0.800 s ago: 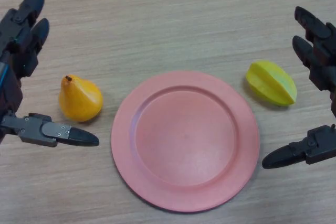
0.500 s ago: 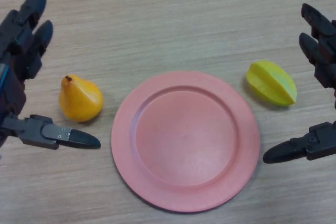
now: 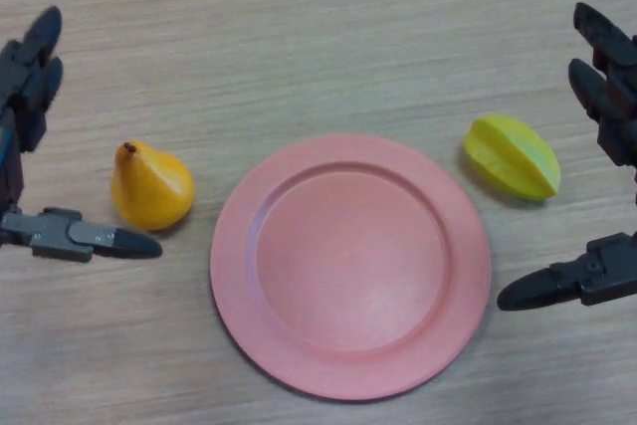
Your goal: Pick up the yellow pear and place it on the plate
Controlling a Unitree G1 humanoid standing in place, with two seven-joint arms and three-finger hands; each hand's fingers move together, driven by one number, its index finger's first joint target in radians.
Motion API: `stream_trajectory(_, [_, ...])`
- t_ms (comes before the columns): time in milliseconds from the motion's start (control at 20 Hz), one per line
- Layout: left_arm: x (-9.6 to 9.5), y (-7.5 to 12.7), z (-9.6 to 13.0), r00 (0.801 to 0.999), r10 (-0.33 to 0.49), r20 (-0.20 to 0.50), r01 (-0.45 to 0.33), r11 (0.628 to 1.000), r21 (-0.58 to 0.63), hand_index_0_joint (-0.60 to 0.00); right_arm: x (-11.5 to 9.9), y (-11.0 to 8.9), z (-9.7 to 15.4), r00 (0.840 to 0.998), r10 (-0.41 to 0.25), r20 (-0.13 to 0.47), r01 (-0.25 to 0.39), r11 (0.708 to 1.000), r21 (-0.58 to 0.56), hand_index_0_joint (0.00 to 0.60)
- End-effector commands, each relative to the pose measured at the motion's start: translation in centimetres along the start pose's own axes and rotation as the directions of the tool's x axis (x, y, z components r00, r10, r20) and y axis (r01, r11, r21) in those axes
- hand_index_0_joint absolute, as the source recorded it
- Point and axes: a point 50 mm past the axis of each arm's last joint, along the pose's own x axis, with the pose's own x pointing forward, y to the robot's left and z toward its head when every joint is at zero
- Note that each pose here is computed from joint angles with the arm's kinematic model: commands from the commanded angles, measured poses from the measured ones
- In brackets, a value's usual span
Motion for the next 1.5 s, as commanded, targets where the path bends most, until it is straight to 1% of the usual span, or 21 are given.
stream_trajectory(50, [1.4, 2.4, 2.4, 0.974, 0.112, 0.195, -0.134, 0.986, 0.100, 0.000, -0.5, -1.1, 2.9, 0.983, -0.072, 0.169, 0.078, 0.996, -0.031, 0.000])
stream_trajectory(150, [2.1, 2.4, 1.4, 0.975, 0.139, 0.171, -0.157, 0.983, 0.098, 0.000, -0.6, -1.1, 3.1, 0.983, -0.079, 0.168, 0.083, 0.996, -0.020, 0.000])
stream_trajectory(300, [2.9, 2.1, 0.2, 0.978, 0.142, 0.150, -0.159, 0.981, 0.108, 0.000, -0.9, -1.1, 3.1, 0.982, -0.088, 0.168, 0.094, 0.995, -0.033, 0.000])
stream_trajectory(400, [3.4, 1.9, -0.4, 0.980, 0.142, 0.139, -0.155, 0.984, 0.088, 0.000, -1.1, -1.1, 3.4, 0.982, -0.090, 0.166, 0.096, 0.995, -0.030, 0.000])
stream_trajectory(450, [3.6, 1.6, -0.9, 0.984, 0.140, 0.109, -0.145, 0.988, 0.045, 0.000, -1.2, -1.2, 3.6, 0.981, -0.091, 0.171, 0.100, 0.994, -0.042, 0.000])
stream_trajectory(500, [3.7, 1.3, -1.3, 0.989, 0.127, 0.081, -0.129, 0.991, 0.028, 0.000, -1.2, -1.2, 3.7, 0.981, -0.092, 0.173, 0.102, 0.993, -0.050, 0.000])
stream_trajectory(550, [3.8, 0.6, -1.9, 0.994, 0.104, 0.037, -0.105, 0.994, 0.026, 0.000, -1.3, -1.2, 3.7, 0.979, -0.095, 0.178, 0.107, 0.992, -0.059, 0.000])
stream_trajectory(700, [4.0, -0.5, -3.0, 0.995, 0.101, -0.007, -0.100, 0.995, 0.021, 0.000, -1.3, -0.9, 3.7, 0.978, -0.092, 0.185, 0.112, 0.989, -0.098, 0.000])
stream_trajectory(750, [4.1, -0.9, -3.5, 0.996, 0.088, -0.026, -0.087, 0.996, 0.032, 0.000, -1.4, -0.9, 3.9, 0.976, -0.089, 0.197, 0.115, 0.985, -0.127, 0.000])
stream_trajectory(900, [4.1, -1.5, -4.1, 0.997, 0.077, -0.018, -0.076, 0.996, 0.040, 0.000, -1.5, -0.9, 4.0, 0.973, -0.097, 0.208, 0.129, 0.981, -0.143, 0.000])
stream_trajectory(1050, [4.4, -2.0, -5.1, 0.996, 0.087, -0.023, -0.086, 0.996, 0.033, 0.000, -2.0, -1.1, 4.0, 0.976, -0.108, 0.190, 0.135, 0.982, -0.134, 0.000])
stream_trajectory(1150, [4.7, -2.6, -5.2, 0.993, 0.117, -0.002, -0.117, 0.992, 0.049, 0.000, -2.1, -1.1, 4.2, 0.976, -0.107, 0.192, 0.132, 0.983, -0.125, 0.000])
stream_trajectory(1300, [5.1, -3.2, -5.0, 0.993, 0.117, 0.015, -0.117, 0.993, 0.003, 0.000, -2.4, -1.0, 4.2, 0.976, -0.093, 0.197, 0.123, 0.982, -0.146, 0.000])
stream_trajectory(1400, [5.2, -3.5, -5.1, 0.993, 0.114, 0.031, -0.115, 0.993, 0.025, -0.197, -2.5, -1.1, 4.3, 0.976, -0.094, 0.198, 0.125, 0.981, -0.149, 0.000])
stream_trajectory(1450, [5.2, -3.7, -5.1, 0.993, 0.109, 0.036, -0.110, 0.993, 0.033, -0.347, -2.7, -1.2, 4.4, 0.975, -0.098, 0.198, 0.130, 0.980, -0.154, 0.000])
stream_trajectory(1500, [5.2, -3.9, -5.2, 0.994, 0.104, 0.039, -0.106, 0.994, 0.034, -0.447, -2.8, -1.3, 4.4, 0.975, -0.102, 0.197, 0.134, 0.979, -0.156, 0.000])
